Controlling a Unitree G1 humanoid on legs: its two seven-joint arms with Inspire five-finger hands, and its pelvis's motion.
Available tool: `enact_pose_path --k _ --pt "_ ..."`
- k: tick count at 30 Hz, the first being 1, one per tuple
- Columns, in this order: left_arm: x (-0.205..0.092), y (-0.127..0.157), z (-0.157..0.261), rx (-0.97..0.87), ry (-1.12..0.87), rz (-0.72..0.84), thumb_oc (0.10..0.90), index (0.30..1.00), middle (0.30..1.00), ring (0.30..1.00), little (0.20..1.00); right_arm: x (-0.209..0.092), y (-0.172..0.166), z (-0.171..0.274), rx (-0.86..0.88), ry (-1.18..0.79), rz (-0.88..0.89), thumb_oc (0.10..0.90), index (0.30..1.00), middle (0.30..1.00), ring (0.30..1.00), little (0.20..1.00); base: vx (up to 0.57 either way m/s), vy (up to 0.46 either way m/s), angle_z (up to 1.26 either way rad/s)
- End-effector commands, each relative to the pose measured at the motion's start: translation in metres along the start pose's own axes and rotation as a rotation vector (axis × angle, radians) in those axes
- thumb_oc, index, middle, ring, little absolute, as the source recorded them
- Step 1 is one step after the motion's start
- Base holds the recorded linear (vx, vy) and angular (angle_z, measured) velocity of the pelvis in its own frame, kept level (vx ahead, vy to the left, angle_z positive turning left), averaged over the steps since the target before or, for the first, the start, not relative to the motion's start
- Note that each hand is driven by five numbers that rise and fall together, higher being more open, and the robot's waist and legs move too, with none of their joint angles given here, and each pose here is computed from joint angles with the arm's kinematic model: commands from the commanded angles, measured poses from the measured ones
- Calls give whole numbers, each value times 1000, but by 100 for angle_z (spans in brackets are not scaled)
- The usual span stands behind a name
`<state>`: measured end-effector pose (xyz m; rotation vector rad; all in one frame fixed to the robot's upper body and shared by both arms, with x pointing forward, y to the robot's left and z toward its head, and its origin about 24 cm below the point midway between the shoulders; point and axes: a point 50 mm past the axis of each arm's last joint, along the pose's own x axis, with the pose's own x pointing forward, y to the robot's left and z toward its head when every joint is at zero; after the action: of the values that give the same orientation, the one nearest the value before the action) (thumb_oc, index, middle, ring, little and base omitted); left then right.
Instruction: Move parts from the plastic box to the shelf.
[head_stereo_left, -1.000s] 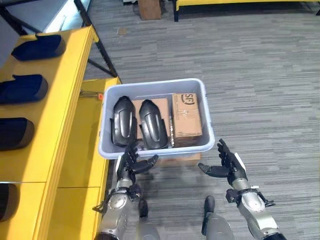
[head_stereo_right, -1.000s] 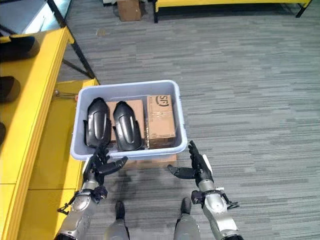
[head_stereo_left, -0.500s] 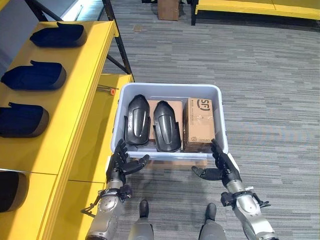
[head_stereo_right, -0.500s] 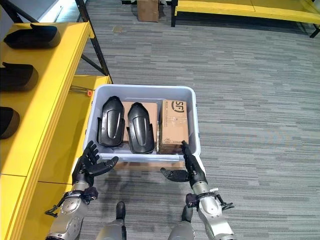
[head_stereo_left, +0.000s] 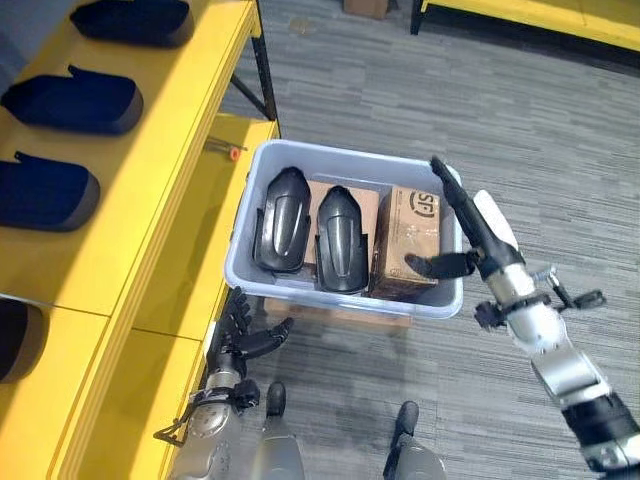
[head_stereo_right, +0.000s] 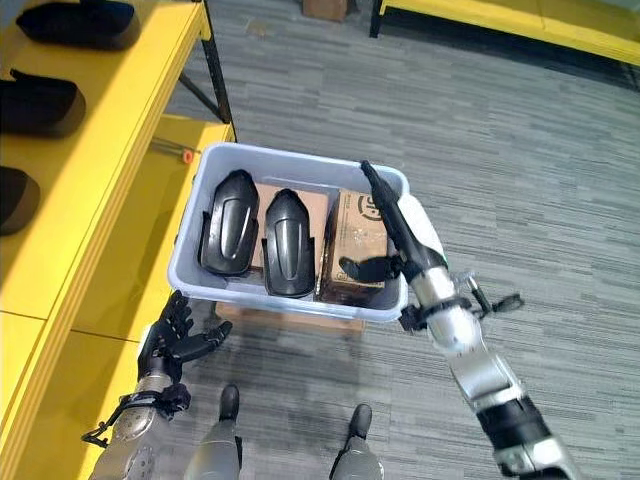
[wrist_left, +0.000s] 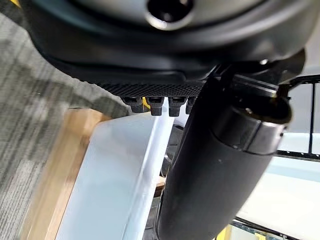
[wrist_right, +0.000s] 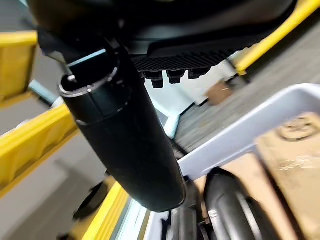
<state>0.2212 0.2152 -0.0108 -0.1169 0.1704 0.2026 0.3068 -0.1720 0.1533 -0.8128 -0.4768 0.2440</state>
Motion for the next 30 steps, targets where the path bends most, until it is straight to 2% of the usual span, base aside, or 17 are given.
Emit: enact_pose_path --k 1,11,21,30 --pt "14 -14 61 18 -272 -118 900 1000 1000 1000 1000 36 -28 37 -104 -186 -67 900 1000 1000 1000 1000 0 0 0" --pt "23 -22 77 -12 -329 -119 900 1000 1000 1000 1000 92 -53 64 -195 -208 -88 900 1000 1000 1000 1000 -67 -4 10" --pt "27 -31 81 -41 -343 -108 900 1000 1000 1000 1000 113 -72 64 -172 -138 -202 900 1000 1000 1000 1000 -28 9 0" --pt "30 -36 85 -69 -355 -93 900 1000 1000 1000 1000 118 -90 56 -218 -72 -281 900 1000 1000 1000 1000 -6 7 -2"
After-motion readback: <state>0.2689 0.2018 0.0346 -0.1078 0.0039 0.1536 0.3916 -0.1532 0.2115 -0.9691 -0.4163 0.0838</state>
